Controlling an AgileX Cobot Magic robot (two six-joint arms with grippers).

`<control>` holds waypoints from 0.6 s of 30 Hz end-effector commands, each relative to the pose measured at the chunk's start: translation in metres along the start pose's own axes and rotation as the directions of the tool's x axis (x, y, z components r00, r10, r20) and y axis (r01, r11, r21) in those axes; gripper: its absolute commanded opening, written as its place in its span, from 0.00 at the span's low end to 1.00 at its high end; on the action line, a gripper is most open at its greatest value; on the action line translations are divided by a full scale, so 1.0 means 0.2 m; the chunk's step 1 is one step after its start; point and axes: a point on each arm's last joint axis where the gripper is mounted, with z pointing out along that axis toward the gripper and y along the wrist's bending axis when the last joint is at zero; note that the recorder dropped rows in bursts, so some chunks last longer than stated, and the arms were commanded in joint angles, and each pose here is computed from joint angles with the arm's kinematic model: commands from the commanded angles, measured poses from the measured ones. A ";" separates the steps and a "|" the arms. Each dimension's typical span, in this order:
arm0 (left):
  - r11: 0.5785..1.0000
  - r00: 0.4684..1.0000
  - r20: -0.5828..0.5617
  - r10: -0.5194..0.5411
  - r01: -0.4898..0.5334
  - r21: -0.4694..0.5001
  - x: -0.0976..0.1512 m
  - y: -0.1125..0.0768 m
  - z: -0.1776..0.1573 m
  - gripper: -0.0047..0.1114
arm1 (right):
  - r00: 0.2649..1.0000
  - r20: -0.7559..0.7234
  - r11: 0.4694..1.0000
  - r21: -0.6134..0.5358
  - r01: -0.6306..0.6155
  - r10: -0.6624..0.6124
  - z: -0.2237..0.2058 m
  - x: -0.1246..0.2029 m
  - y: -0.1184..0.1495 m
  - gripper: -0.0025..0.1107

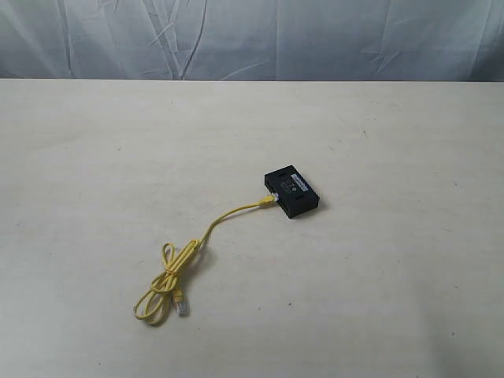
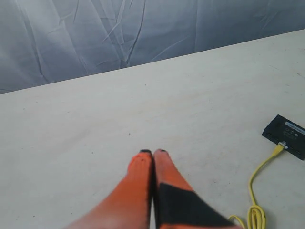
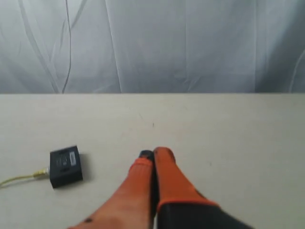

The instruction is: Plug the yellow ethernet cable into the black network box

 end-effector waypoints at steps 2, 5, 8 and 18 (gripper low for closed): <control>1.000 1.000 0.008 0.001 -0.001 -0.005 0.00 0.00 -0.01 0.04 | 0.997 -0.071 1.000 0.008 0.008 -0.007 0.08 0.20 0.00 0.02; 1.000 1.000 0.008 0.001 -0.001 -0.005 0.00 0.00 -0.01 0.04 | 0.996 -0.092 1.000 0.008 0.008 -0.007 0.11 0.27 -0.01 0.02; 1.000 1.000 0.008 0.001 -0.001 -0.005 0.00 0.00 -0.01 0.04 | 0.997 -0.078 1.000 0.008 0.008 -0.007 0.11 0.26 -0.01 0.02; 1.000 1.000 0.008 0.001 -0.001 -0.005 0.00 0.00 -0.01 0.04 | 0.997 -0.080 1.000 0.006 0.001 -0.001 0.11 0.27 0.00 0.02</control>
